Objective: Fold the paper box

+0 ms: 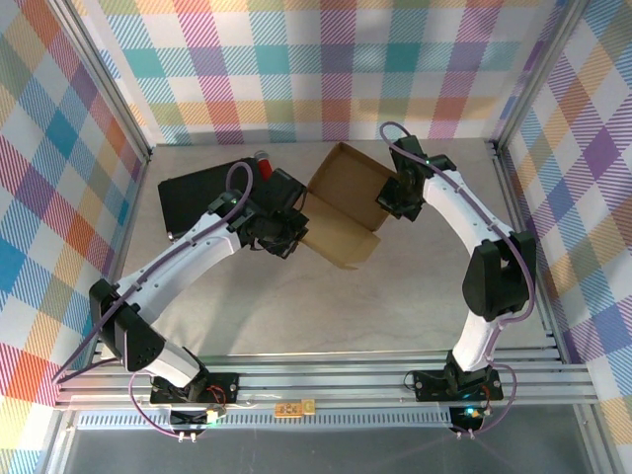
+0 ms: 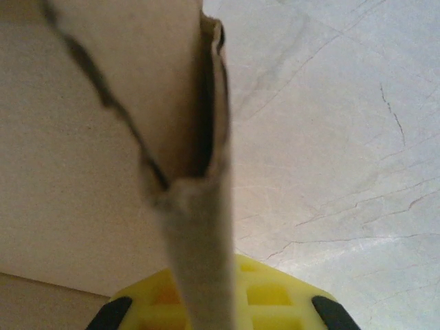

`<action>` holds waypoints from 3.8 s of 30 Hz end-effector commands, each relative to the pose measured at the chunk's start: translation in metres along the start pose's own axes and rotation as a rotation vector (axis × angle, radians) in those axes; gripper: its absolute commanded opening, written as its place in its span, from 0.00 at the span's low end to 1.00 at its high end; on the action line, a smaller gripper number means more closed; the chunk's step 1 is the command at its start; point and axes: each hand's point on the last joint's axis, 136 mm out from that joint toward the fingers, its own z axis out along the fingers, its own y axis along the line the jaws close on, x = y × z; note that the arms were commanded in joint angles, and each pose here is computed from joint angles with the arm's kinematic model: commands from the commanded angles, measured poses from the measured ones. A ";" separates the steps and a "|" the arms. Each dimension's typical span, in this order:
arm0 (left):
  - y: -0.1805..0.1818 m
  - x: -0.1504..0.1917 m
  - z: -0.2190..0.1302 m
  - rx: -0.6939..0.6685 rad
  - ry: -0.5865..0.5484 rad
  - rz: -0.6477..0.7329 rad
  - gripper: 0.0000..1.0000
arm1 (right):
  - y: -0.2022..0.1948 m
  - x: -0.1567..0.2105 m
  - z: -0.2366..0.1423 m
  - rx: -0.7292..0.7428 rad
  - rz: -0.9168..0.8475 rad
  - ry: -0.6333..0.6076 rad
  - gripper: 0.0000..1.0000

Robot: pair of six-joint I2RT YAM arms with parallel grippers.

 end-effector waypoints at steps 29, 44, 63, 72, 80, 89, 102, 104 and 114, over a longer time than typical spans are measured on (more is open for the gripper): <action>0.043 -0.069 -0.018 -0.490 -0.173 0.648 0.00 | 0.062 0.061 -0.057 -0.325 -0.213 0.096 0.67; -0.027 -0.110 -0.029 -0.555 -0.306 1.477 0.00 | 0.110 0.038 -0.120 -0.743 -0.875 -0.326 0.61; -0.047 -0.062 -0.006 -0.257 -0.145 1.846 0.00 | 0.136 0.050 -0.058 -0.813 -1.507 -0.523 0.67; -0.049 -0.055 -0.004 -0.216 -0.128 1.869 0.00 | 0.154 0.055 -0.044 -0.775 -1.563 -0.509 0.56; -0.050 -0.057 -0.003 -0.220 -0.141 1.867 0.00 | 0.147 0.056 -0.047 -0.722 -1.572 -0.518 0.35; -0.056 -0.055 -0.003 -0.195 -0.153 1.846 0.00 | 0.143 0.058 -0.041 -0.655 -1.560 -0.545 0.13; -0.054 -0.093 -0.068 -0.086 -0.332 1.252 0.73 | 0.128 0.052 -0.036 -0.622 -1.487 -0.570 0.00; -0.034 -0.094 -0.077 -0.055 -0.322 1.175 0.75 | 0.123 0.049 -0.036 -0.623 -1.468 -0.567 0.00; 0.072 -0.086 -0.017 0.011 -0.127 1.104 0.63 | 0.106 0.047 -0.027 -0.661 -1.445 -0.484 0.00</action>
